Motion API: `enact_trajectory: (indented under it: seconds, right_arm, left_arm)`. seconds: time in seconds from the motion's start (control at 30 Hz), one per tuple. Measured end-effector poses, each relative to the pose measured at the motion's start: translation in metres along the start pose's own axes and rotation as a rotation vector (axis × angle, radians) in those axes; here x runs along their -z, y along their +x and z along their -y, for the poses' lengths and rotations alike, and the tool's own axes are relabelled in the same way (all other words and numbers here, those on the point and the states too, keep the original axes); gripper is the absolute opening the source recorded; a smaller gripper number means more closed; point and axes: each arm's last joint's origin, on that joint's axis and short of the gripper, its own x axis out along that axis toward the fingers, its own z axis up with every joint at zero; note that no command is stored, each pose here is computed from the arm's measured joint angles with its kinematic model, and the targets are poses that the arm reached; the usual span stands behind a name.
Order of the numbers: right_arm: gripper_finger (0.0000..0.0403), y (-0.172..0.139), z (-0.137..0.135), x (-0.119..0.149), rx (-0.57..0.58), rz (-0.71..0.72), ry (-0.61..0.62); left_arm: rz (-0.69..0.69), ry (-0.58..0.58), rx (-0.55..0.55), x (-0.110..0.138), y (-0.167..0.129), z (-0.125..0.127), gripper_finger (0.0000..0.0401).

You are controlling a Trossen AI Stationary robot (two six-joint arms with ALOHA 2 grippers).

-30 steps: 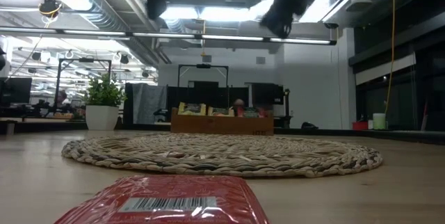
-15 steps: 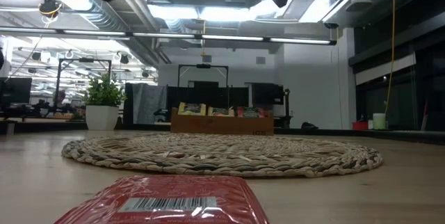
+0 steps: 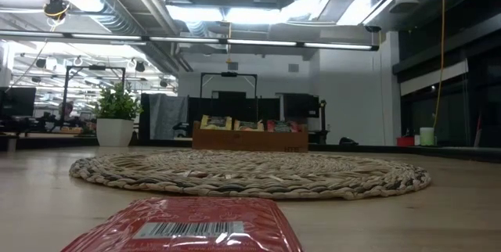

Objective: Pick & Place Tea
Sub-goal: Put the orange tea bag into the middle of the wooden organizer

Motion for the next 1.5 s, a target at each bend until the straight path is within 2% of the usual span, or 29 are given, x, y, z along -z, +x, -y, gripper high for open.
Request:
enact_trajectory:
  seconds: [0.27, 0.4, 0.47, 0.67, 0.9, 1.23, 1.5]
  right_arm:
    - [0.0005, 0.001, -0.005, 0.002, 0.03, 0.009, -0.019]
    - [0.0005, 0.001, -0.005, 0.003, 0.022, 0.002, -0.086]
    - [0.0005, 0.001, -0.006, 0.003, 0.0, -0.006, -0.118]
    - [0.0005, 0.0, -0.006, 0.009, -0.073, -0.092, -0.114]
    - [0.0005, -0.001, -0.006, 0.02, -0.095, -0.21, -0.123]
    - [0.0005, 0.0, -0.021, 0.027, -0.136, -0.238, -0.151]
    - [0.0005, 0.0, -0.027, 0.031, -0.135, -0.249, -0.158]
  left_arm:
    - [-0.15, 0.076, -0.139, 0.013, 0.051, 0.012, 0.0202]
    - [-0.224, 0.118, -0.209, 0.016, 0.08, 0.011, 0.0202]
    - [-0.245, 0.141, -0.227, 0.017, 0.093, 0.01, 0.0202]
    - [-0.265, 0.193, -0.234, 0.017, 0.126, 0.009, 0.0202]
    - [-0.302, 0.128, -0.302, 0.017, 0.151, -0.002, 0.0202]
    - [-0.401, 0.082, -0.42, 0.03, 0.179, -0.016, 0.0202]
    - [-0.402, 0.105, -0.438, 0.032, 0.184, -0.017, 0.0202]
